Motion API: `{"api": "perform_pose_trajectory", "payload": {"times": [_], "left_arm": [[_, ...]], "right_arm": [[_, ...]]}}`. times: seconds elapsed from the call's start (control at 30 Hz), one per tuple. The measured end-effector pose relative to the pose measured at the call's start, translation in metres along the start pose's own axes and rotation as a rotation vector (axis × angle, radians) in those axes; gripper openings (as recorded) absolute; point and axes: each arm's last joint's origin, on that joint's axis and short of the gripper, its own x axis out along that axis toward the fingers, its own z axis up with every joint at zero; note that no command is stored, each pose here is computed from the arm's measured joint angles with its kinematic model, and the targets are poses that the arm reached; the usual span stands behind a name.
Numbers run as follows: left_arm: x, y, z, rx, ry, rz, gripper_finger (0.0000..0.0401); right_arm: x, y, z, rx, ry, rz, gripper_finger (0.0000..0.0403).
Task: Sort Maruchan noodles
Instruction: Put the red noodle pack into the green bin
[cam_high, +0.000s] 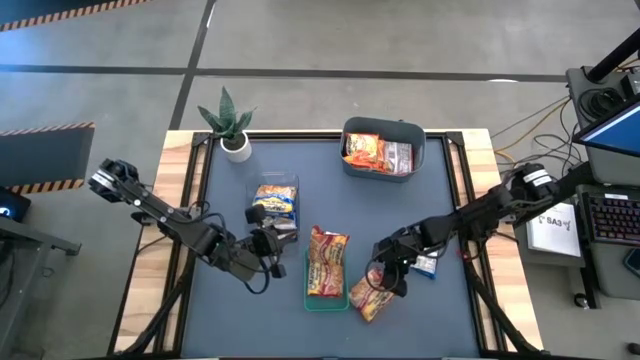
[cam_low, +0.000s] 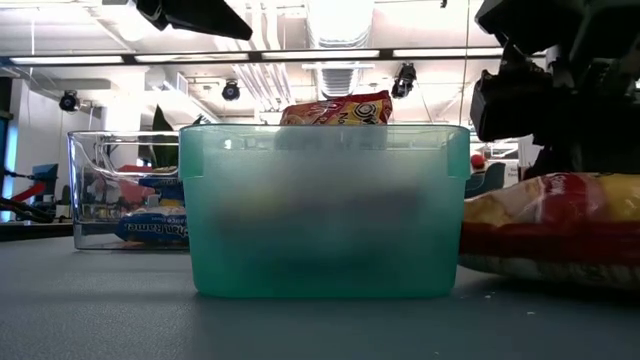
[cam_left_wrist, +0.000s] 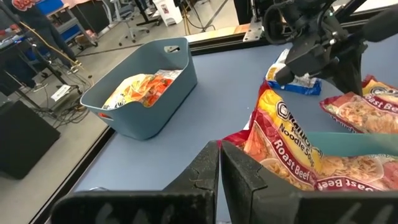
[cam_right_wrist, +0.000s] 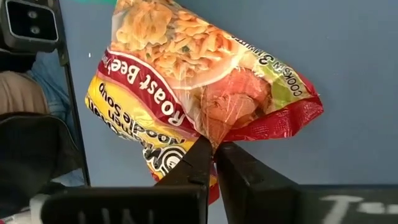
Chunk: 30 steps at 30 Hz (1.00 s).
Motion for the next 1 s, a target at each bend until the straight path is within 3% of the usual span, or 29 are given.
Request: {"api": "perform_pose_trajectory", "payload": {"times": [0.3,1.0], "left_arm": [[0.003,-0.004,-0.002,0.006,0.004,0.001,0.0],[0.003,-0.004,-0.001,0.001,-0.007,0.0,0.0]], "right_arm": [[-0.019,-0.004,0.003,-0.05,-0.015,-0.02,0.0009],[-0.064,0.007,0.012,-0.168,-0.241,-0.012,0.0008]]}}
